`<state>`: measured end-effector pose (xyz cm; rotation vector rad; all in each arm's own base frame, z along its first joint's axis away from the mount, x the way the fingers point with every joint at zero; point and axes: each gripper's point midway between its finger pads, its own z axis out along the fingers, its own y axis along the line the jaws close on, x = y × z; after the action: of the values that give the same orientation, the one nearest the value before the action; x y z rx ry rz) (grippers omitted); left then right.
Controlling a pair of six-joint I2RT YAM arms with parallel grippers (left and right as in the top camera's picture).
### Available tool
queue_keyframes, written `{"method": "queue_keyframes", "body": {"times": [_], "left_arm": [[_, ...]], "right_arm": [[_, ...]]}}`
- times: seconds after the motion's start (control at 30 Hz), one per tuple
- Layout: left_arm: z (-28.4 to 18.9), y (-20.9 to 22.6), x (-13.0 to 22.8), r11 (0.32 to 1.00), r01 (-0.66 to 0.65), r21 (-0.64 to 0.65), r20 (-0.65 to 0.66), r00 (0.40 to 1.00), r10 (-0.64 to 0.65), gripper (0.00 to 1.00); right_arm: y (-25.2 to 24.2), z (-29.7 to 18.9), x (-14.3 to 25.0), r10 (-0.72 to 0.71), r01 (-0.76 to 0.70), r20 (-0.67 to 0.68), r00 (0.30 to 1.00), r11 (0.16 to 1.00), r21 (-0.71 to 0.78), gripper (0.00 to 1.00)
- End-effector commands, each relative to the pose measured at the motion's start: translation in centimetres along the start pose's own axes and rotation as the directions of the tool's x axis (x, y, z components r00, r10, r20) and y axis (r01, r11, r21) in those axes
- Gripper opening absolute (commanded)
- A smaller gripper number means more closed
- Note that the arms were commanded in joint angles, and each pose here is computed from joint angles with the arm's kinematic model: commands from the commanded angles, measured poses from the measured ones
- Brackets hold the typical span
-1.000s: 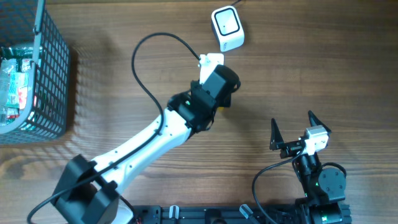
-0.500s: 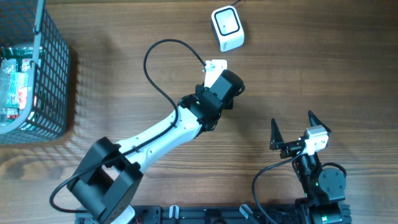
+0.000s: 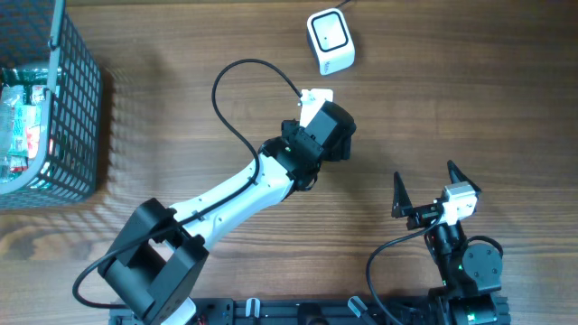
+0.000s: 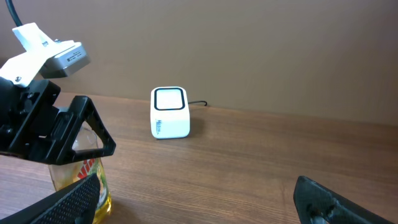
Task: Scan the item barcode
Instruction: 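Carry the Vim bottle toward the scanner and set it on the table, then move the left gripper back into the basket toward the Kleenex pack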
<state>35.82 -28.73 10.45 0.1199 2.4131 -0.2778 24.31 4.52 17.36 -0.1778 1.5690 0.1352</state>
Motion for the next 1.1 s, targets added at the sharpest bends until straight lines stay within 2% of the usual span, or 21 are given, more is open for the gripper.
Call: {"method": "queue_keyframes", "body": {"times": [0.0, 0.13, 0.27, 0.43, 0.5, 0.63, 0.77, 0.8, 0.93, 0.97, 1.07], "left_arm": [[-2.6, -0.9, -2.7, 0.998, -0.040, 0.046, 0.070, 0.997, 0.036, 0.93], [-7.6, -2.3, -7.6, 0.992, -0.035, 0.121, 0.204, 0.979, 0.010, 0.95], [-13.4, -2.7, -12.6, 0.982, -0.061, 0.177, 0.352, 0.936, -0.005, 0.97], [-19.0, 1.0, -17.6, 0.988, -0.012, 0.157, 0.493, 0.867, -0.067, 0.99], [-20.5, 3.9, -19.1, 0.995, 0.003, 0.103, 0.538, 0.841, -0.059, 0.99], [-23.9, 12.0, -21.4, 0.992, 0.121, -0.034, 0.595, 0.800, -0.077, 1.00], [-29.8, 21.2, -23.3, 0.945, 0.250, -0.213, 0.660, 0.749, -0.050, 1.00], [-32.5, 24.3, -23.8, 0.915, 0.296, -0.276, 0.680, 0.732, -0.032, 1.00], [-38.2, 30.6, -23.8, 0.824, 0.423, -0.377, 0.722, 0.691, -0.024, 1.00], [-40.5, 33.6, -23.2, 0.771, 0.484, -0.414, 0.738, 0.674, -0.027, 1.00], [-42.0, 37.8, -21.5, 0.696, 0.553, -0.458, 0.740, 0.671, -0.046, 1.00]], "right_arm": [[-0.3, 0.0, -0.1, 0.002, -0.002, 0.005, 1.000, 1.000, 0.013, 1.00], [-0.3, 0.0, -0.1, 0.002, -0.002, 0.005, 1.000, 1.000, 0.013, 1.00], [-0.3, 0.0, -0.1, 0.002, -0.002, 0.005, 1.000, 1.000, 0.013, 1.00], [-0.3, 0.0, -0.1, 0.002, -0.002, 0.005, 1.000, 1.000, 0.013, 1.00], [-0.3, 0.0, -0.1, 0.001, -0.001, 0.005, 1.000, 1.000, 0.013, 1.00], [-0.3, 0.0, -0.1, 0.002, -0.002, 0.005, 1.000, 1.000, 0.013, 1.00], [-0.3, 0.0, -0.1, 0.002, -0.002, 0.005, 1.000, 1.000, 0.013, 1.00], [-0.3, 0.0, -0.1, 0.002, -0.002, 0.005, 1.000, 1.000, 0.013, 1.00], [-0.3, 0.0, -0.1, 0.001, -0.001, 0.005, 1.000, 1.000, 0.013, 1.00], [-0.3, 0.0, -0.1, 0.002, -0.002, 0.005, 1.000, 1.000, 0.013, 1.00], [-0.3, 0.0, -0.1, 0.002, -0.002, 0.005, 1.000, 1.000, 0.013, 1.00]]}}
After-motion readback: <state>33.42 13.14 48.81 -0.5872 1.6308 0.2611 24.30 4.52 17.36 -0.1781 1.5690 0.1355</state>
